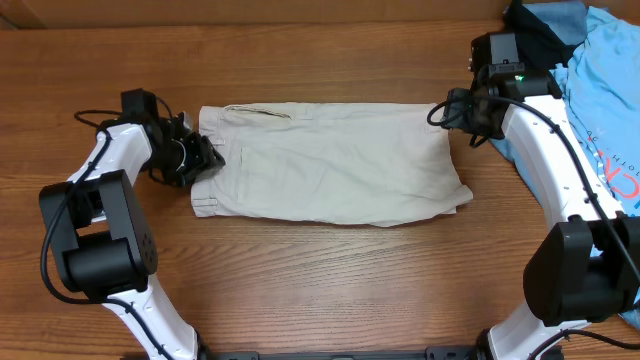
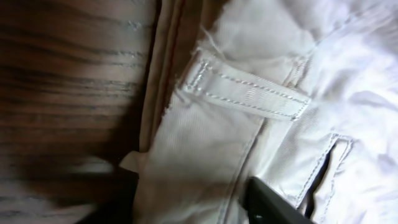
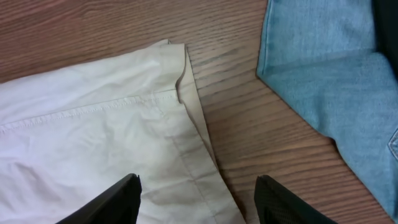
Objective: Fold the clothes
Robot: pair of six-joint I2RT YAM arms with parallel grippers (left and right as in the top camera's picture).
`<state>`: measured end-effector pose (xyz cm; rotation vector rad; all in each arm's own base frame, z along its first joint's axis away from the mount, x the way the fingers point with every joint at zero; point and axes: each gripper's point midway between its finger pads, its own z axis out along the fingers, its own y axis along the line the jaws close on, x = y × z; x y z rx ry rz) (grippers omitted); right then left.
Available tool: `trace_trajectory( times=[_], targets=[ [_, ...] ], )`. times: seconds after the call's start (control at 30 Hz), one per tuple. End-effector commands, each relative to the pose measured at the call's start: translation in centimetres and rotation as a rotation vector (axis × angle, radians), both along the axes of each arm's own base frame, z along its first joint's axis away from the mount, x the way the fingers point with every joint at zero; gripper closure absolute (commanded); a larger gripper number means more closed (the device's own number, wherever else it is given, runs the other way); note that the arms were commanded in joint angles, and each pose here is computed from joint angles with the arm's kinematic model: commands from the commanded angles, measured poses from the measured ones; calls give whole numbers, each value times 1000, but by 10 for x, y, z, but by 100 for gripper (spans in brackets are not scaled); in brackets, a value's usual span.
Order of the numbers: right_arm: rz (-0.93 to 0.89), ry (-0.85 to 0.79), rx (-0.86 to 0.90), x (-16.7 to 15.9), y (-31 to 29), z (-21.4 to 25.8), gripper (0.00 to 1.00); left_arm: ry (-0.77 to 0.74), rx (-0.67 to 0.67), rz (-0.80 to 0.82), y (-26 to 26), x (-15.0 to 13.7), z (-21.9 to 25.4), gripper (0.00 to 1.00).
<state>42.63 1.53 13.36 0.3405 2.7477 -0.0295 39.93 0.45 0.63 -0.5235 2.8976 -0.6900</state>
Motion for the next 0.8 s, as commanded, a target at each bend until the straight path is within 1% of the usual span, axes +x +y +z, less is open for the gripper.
trace_trajectory(
  times=[0.0,0.17,0.3,0.33,0.43,0.57,0.63,0.7,0.77],
  targets=[
    [-2,2,3,0,2,-1,38,139,-2,-30,-11,-32,-40,55],
    [-2,2,3,0,2,-1,38,136,11,-26,-8,-31,-41,72],
    [-2,4,3,0,2,-1,38,133,44,-9,3,-29,-42,89],
    [-2,4,3,0,2,-1,38,132,48,0,8,-28,-41,91],
    [-2,3,3,0,2,-1,38,133,48,47,26,-26,-34,95],
    [6,5,21,-1,6,-1,38,125,45,137,64,-18,-11,96],
    [55,12,106,-2,22,-2,42,110,47,179,83,-13,3,96],
    [208,17,238,-6,55,2,44,93,51,212,100,-8,17,96],
    [299,15,342,-10,82,7,46,84,53,237,113,-5,30,96]
  ],
)
